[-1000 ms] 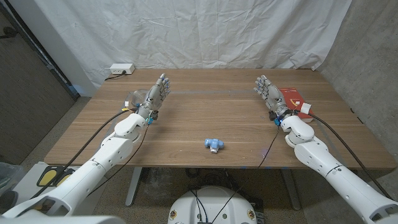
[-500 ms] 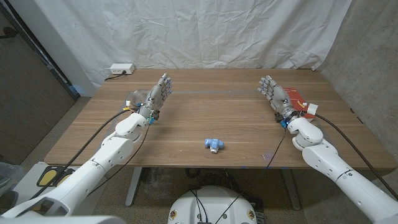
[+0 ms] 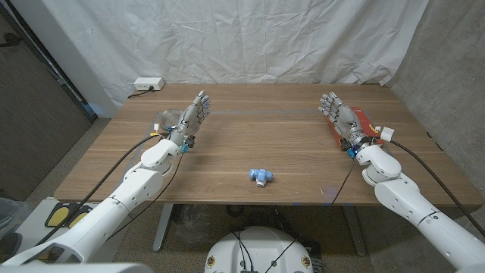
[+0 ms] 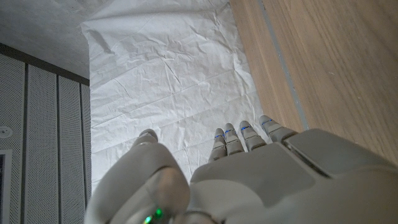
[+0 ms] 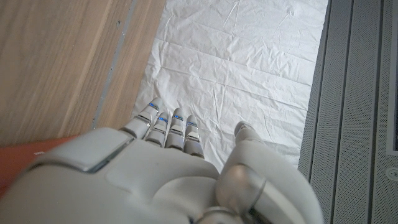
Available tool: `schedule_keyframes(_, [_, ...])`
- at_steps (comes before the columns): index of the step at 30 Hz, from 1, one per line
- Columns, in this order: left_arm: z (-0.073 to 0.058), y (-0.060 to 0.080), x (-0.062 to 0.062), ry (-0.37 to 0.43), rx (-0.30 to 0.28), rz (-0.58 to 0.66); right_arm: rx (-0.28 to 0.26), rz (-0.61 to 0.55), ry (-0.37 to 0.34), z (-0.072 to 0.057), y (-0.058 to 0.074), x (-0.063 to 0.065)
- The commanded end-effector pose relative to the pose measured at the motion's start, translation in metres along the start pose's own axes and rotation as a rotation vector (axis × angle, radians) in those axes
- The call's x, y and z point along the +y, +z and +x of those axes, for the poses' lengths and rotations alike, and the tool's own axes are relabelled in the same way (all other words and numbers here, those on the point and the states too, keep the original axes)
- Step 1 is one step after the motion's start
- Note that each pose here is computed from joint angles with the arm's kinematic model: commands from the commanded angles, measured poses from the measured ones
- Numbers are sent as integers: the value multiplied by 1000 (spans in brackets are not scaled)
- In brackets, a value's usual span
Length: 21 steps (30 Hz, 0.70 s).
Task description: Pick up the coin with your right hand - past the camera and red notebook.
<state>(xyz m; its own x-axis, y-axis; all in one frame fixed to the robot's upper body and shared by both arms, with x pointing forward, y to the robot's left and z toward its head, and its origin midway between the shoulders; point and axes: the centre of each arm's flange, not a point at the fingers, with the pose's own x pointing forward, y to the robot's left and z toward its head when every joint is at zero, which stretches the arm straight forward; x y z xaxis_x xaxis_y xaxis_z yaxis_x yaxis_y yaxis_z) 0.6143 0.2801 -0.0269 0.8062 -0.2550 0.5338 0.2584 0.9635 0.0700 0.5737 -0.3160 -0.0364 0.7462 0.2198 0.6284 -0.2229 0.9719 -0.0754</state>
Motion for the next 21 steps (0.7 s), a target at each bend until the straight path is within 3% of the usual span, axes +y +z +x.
schedule_keyframes(1, [3,-1,-1,-9,-9,-5,-27,-2,-17,-11,5,-5])
schedule_keyframes(21, [2,-3,-3,-16,-15,-26,-61,-12,-36,-30,11,-9])
